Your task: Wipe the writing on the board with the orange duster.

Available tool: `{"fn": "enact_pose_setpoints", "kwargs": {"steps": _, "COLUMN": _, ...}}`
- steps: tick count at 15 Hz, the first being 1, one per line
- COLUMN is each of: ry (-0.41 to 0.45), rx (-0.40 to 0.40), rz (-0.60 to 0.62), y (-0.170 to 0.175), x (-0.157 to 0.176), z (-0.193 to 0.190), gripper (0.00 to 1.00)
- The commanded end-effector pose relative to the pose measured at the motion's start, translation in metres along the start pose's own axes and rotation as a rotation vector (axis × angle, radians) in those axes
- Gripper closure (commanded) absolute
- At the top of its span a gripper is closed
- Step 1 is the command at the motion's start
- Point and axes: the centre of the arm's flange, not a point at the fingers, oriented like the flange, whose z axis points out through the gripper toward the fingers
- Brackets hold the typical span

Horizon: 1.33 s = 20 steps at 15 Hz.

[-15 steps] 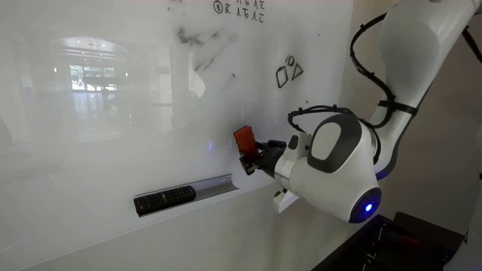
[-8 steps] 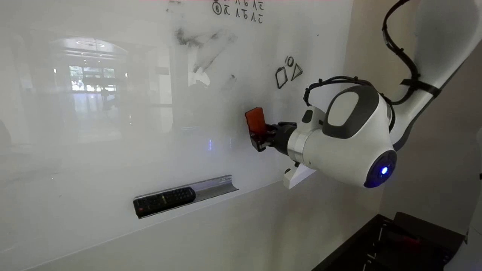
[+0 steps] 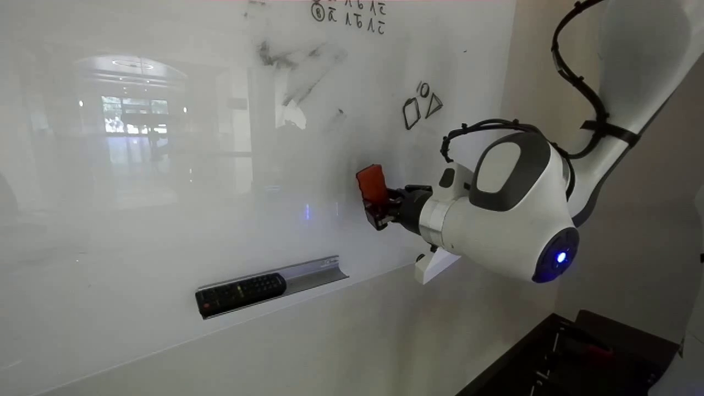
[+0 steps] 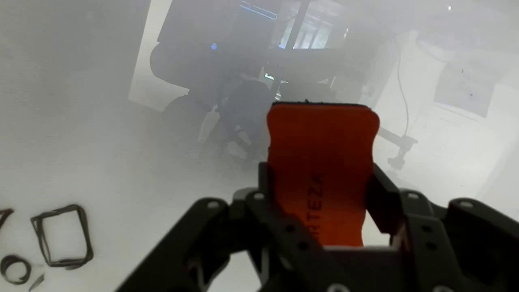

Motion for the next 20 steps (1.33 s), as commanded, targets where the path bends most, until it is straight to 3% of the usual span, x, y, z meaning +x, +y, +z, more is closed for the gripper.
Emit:
{"fn": "enact_pose_setpoints", "kwargs": {"steps": 1, "ry": 0.000, "rx": 0.000, "rz": 0.000, "y": 0.000, "x": 0.000, "z": 0.000, "gripper": 0.69}}
{"fn": "enact_pose_setpoints", "kwargs": {"steps": 4, "ry": 0.059, "rx": -0.010, "rz": 0.014, "y": 0.017, "x": 0.027, "z": -0.009, "gripper": 0.69}}
{"fn": "enact_pose_setpoints", "kwargs": {"steps": 10, "ry": 0.149, "rx": -0.058, "rz": 0.104, "y": 0.090, "x": 0.100, "z": -0.019, "gripper": 0.69}}
{"fn": "enact_pose_setpoints", "kwargs": {"steps": 16, "ry": 0.032, "rx": -0.034, "rz": 0.153, "y": 0.182, "x": 0.145, "z": -0.011, "gripper": 0.69}}
{"fn": "enact_pose_setpoints", "kwargs": {"steps": 20, "ry": -0.029, "rx": -0.084, "rz": 0.158, "y": 0.223, "x": 0.164, "z": -0.011, "gripper": 0.69}}
